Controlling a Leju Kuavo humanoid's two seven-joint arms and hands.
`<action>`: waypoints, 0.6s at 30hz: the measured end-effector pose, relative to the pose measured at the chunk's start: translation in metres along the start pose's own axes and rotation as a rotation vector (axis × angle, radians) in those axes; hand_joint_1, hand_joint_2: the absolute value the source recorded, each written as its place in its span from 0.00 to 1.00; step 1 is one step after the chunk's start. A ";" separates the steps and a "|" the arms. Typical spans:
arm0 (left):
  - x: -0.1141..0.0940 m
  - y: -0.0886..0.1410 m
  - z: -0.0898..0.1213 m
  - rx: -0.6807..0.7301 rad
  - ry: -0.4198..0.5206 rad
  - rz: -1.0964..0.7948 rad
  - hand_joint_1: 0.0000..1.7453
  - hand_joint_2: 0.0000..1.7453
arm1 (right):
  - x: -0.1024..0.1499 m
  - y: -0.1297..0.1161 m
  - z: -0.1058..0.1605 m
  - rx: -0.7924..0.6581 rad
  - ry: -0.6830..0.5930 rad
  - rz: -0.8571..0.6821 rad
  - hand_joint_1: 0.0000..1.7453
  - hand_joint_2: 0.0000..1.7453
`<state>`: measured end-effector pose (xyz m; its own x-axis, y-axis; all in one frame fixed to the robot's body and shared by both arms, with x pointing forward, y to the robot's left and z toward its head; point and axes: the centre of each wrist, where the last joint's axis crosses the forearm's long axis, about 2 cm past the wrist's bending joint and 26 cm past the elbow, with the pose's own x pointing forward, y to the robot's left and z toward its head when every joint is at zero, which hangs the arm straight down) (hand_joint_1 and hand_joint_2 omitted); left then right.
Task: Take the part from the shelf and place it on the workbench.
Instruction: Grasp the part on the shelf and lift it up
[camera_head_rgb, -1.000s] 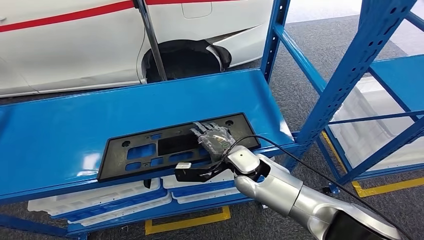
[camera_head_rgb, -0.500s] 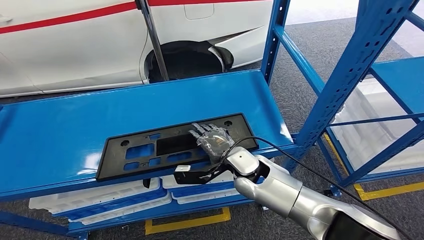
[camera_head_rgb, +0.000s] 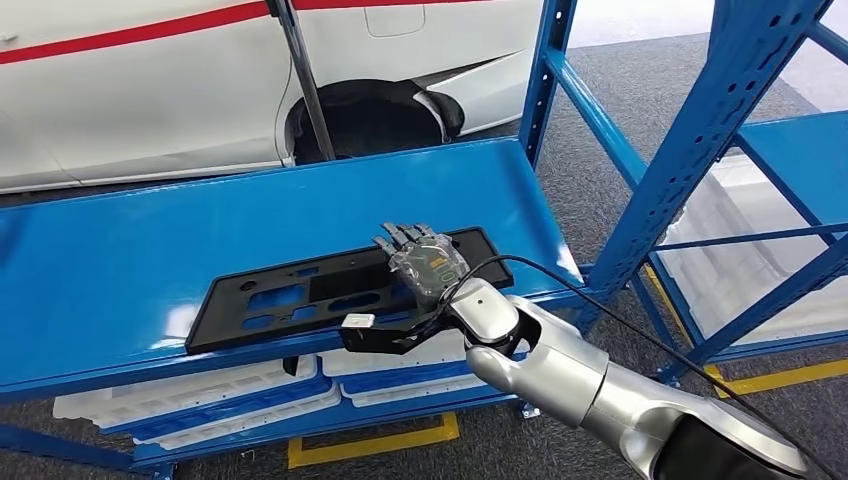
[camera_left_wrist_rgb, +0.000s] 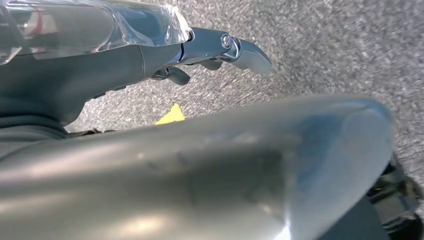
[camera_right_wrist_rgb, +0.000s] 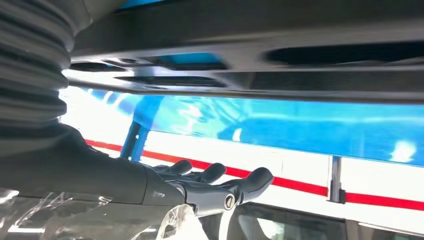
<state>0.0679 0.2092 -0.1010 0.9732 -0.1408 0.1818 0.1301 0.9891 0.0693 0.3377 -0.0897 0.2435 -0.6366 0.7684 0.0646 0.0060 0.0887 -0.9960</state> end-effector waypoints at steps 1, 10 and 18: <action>-0.001 0.000 0.000 -0.003 0.001 0.000 0.00 0.00 | 0.001 -0.001 0.000 -0.002 0.000 0.000 0.00 1.00; -0.001 -0.003 0.001 -0.024 0.015 0.006 0.00 0.00 | 0.001 -0.006 0.008 0.001 0.000 0.011 0.00 1.00; 0.000 -0.005 0.001 -0.032 0.022 0.014 0.00 0.00 | 0.005 -0.008 0.010 0.011 -0.016 0.002 0.00 1.00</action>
<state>0.0669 0.2038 -0.1004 0.9788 -0.1265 0.1612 0.1224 0.9919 0.0350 0.3265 -0.0934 0.2510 -0.6488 0.7584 0.0621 -0.0010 0.0808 -0.9967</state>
